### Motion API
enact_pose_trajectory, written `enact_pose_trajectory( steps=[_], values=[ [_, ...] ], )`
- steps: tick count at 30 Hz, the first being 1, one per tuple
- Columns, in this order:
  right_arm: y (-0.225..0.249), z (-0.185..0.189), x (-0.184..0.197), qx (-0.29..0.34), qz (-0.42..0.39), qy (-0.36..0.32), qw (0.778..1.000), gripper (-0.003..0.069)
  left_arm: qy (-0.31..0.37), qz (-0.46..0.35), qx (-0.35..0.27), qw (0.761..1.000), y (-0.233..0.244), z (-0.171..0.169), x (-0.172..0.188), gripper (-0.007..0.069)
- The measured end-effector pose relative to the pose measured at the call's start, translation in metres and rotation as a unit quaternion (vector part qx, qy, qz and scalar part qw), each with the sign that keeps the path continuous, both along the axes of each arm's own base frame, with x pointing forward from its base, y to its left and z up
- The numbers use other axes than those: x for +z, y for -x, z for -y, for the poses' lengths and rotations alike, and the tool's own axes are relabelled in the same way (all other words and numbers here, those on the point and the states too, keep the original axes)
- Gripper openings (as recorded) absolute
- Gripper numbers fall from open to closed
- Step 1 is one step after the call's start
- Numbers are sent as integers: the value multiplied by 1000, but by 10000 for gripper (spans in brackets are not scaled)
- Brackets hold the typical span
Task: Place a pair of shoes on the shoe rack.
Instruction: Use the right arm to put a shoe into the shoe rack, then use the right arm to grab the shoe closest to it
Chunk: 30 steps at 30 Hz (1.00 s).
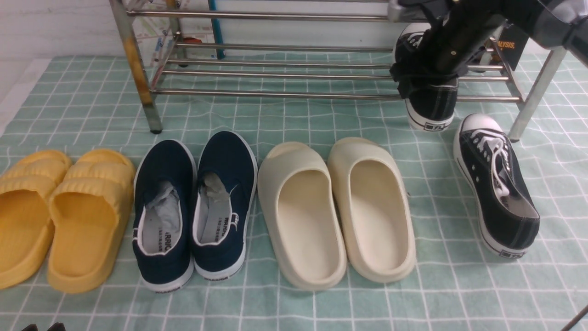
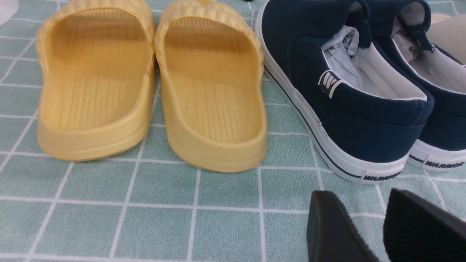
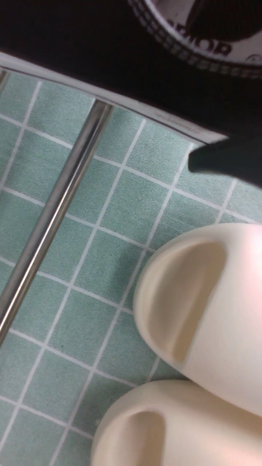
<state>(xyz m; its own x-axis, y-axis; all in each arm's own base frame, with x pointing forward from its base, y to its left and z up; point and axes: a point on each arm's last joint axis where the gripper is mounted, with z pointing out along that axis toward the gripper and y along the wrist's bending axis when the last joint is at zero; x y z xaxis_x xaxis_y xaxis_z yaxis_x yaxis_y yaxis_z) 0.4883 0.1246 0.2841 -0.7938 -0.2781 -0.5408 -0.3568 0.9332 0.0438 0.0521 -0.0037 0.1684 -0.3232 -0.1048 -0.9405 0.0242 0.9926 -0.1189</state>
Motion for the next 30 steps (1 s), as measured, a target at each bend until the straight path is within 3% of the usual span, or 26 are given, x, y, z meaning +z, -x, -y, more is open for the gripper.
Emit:
enact_pose_trajectory(
  steps=[2, 5, 8, 12, 17, 19, 24, 30],
  values=[
    [11, 2, 17, -1, 9, -5, 1000, 542, 0, 0, 0, 1000, 0, 0, 0, 238],
    [30, 6, 40, -3, 16, -10, 1000, 561, 0, 0, 0, 1000, 0, 0, 0, 238],
    [62, 14, 68, -10, 24, -12, 1000, 558, 0, 0, 0, 1000, 0, 0, 0, 238],
    [105, 28, 73, -39, -19, 2, 999, 521, 0, 0, 0, 1000, 0, 0, 0, 238],
    [138, 37, 34, -69, -118, 25, 990, 471, 0, 0, 0, 1000, 0, 0, 0, 238],
    [146, 40, -5, -87, -157, 32, 983, 439, 0, 0, 0, 1000, 0, 0, 0, 238],
    [143, 43, -63, -100, -165, 51, 980, 401, 0, 0, 0, 1000, 0, 0, 0, 238],
    [131, 45, -97, -107, -163, 79, 978, 385, 0, 0, 0, 1000, 0, 0, 0, 238]
  ],
)
